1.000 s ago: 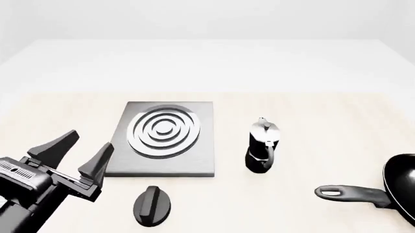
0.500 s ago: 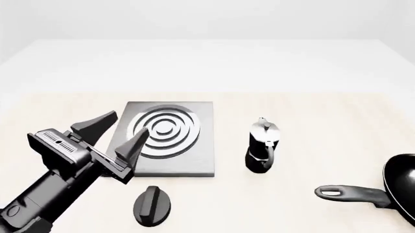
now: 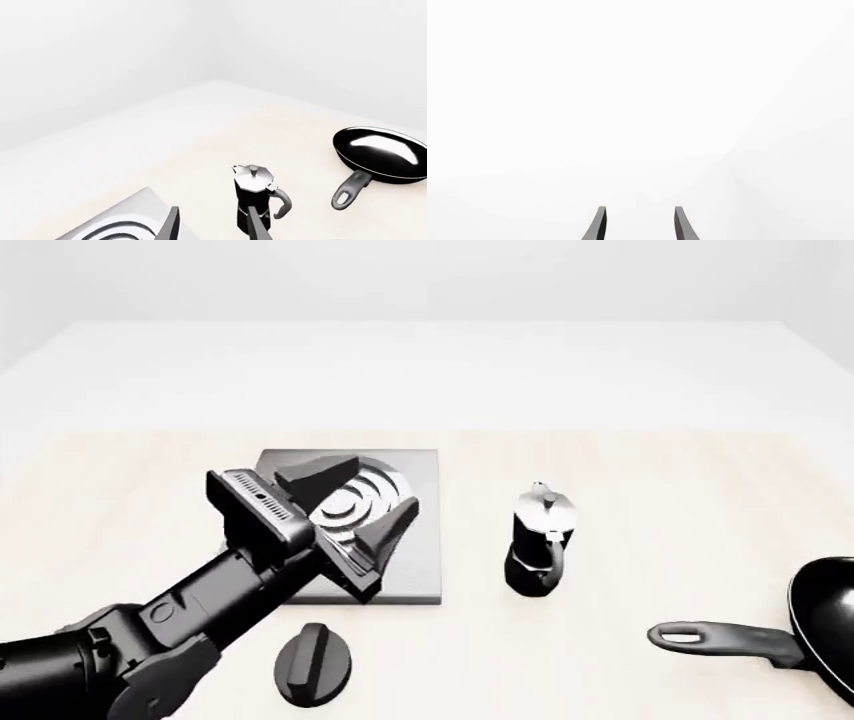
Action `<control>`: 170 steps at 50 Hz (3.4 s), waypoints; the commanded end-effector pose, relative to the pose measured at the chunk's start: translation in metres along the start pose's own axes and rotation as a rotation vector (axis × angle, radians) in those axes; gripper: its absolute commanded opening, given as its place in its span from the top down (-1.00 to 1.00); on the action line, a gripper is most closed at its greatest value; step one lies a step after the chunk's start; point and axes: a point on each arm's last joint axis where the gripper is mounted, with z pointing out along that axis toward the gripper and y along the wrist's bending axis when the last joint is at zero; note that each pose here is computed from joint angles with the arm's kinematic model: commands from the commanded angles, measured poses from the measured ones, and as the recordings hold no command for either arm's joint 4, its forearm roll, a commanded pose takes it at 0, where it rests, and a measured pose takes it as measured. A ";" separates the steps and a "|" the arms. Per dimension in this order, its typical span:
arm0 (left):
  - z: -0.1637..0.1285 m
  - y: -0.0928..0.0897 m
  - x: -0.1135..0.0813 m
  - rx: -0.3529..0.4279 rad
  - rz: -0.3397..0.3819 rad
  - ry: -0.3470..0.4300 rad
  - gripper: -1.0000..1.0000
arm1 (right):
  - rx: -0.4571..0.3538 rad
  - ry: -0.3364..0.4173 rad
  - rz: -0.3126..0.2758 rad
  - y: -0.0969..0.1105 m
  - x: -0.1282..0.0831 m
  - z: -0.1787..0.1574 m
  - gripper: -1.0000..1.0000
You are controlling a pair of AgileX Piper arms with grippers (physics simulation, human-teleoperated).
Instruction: Put the frying pan on the stove.
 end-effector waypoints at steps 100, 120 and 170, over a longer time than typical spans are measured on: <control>0.204 -0.215 0.046 0.496 0.236 0.449 -1.00 | -0.001 -0.031 -0.022 0.002 0.012 0.008 -1.00; 0.222 -0.217 0.054 0.487 0.240 0.476 -1.00 | -0.001 -0.034 -0.025 0.002 0.013 0.008 -1.00; 0.241 -0.240 0.067 0.522 0.273 0.539 -1.00 | -0.003 -0.042 -0.027 0.004 0.012 0.008 -1.00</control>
